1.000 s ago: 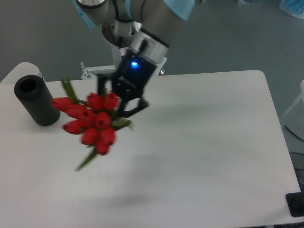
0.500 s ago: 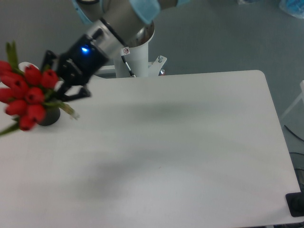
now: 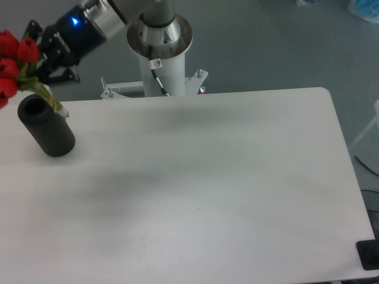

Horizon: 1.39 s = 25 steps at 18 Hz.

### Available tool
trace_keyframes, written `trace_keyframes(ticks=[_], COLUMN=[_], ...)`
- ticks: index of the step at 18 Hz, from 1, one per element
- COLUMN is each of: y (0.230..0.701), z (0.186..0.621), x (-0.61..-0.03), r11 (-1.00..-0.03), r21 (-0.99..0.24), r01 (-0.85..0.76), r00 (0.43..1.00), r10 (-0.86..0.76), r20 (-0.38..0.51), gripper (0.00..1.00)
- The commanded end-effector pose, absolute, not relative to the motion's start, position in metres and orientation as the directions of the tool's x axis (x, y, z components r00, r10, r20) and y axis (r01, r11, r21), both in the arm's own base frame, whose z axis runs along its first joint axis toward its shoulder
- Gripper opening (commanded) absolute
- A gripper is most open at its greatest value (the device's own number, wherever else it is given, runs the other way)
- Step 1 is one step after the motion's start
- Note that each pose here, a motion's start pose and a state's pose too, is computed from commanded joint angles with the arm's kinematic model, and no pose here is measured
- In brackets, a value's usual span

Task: Insert the flowers into the vase
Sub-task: 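Lower the tulip stems into the black vase's opening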

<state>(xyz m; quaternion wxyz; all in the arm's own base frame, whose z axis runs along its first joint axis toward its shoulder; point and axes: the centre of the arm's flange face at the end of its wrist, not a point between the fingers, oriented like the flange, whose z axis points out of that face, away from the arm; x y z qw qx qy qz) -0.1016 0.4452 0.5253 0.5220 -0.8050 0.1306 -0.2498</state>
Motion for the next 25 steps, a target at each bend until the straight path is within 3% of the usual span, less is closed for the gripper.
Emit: trace_keyframes(ticks=[9, 25], y=[0.444, 0.469], z=[0.511, 0.492], x=[-0.063, -0.042], r11=[-0.451, -0.439], r21=[-0.891, -0.898], r01=[0.045, -0.028], r00=[0.802, 0.751], r10=[-0.516, -0.602], r20=[0.302, 0.271], gripper=[0.32, 0.31])
